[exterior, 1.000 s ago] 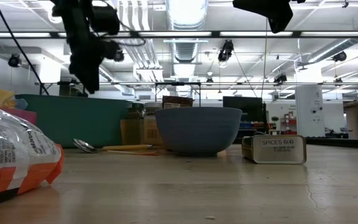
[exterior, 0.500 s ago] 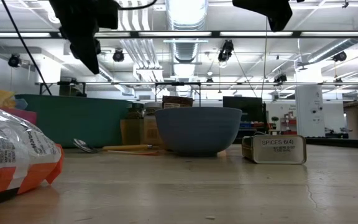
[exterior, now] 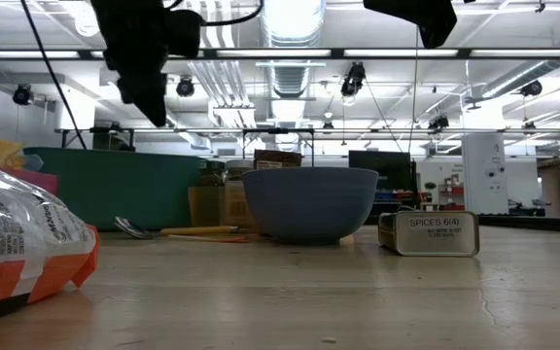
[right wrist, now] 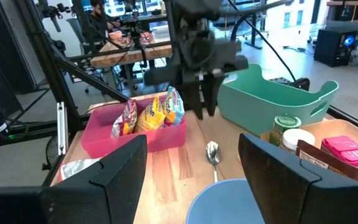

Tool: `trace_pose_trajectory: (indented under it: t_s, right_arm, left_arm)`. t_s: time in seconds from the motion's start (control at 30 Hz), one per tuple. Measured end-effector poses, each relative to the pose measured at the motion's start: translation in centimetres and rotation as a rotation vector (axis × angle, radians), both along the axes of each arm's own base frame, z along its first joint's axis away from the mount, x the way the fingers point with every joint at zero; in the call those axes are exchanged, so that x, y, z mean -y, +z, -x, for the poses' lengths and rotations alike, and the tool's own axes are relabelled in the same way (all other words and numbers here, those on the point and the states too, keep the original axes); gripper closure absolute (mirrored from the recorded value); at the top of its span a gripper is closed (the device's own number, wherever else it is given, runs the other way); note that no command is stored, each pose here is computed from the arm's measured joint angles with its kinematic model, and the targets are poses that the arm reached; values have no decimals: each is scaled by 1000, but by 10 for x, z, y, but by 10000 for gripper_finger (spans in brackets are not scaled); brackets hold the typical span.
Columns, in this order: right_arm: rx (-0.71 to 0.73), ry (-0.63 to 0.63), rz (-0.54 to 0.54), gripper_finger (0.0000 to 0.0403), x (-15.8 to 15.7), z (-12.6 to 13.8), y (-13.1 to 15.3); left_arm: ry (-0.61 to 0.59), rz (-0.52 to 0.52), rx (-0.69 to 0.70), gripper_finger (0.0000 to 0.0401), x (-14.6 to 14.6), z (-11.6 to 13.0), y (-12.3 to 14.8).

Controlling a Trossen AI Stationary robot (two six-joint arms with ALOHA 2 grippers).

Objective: Pick & Place Food Item
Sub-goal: Put the orange spoon into the green bin

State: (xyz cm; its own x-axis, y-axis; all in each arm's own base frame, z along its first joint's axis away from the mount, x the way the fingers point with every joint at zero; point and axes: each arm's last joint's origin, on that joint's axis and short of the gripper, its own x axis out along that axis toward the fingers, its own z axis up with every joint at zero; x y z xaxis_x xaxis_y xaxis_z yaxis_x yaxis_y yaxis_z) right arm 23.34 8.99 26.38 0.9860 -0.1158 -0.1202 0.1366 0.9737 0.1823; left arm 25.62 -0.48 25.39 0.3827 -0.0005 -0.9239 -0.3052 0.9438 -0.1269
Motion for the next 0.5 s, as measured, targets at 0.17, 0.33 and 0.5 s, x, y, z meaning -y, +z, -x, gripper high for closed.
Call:
trace_pose_trajectory:
  t_s: [0.17, 0.33, 0.5]
  right_arm:
    - [-2, 1, 4, 154, 0, 0, 0]
    - [-4, 1, 5, 154, 0, 0, 0]
    - [-4, 1, 5, 154, 0, 0, 0]
  left_arm:
    - [-174, -57, -35, 295, 9, -16, -19]
    - [-281, -98, -108, 295, 11, -26, -40]
    - [-363, -135, -185, 295, 11, -38, -65]
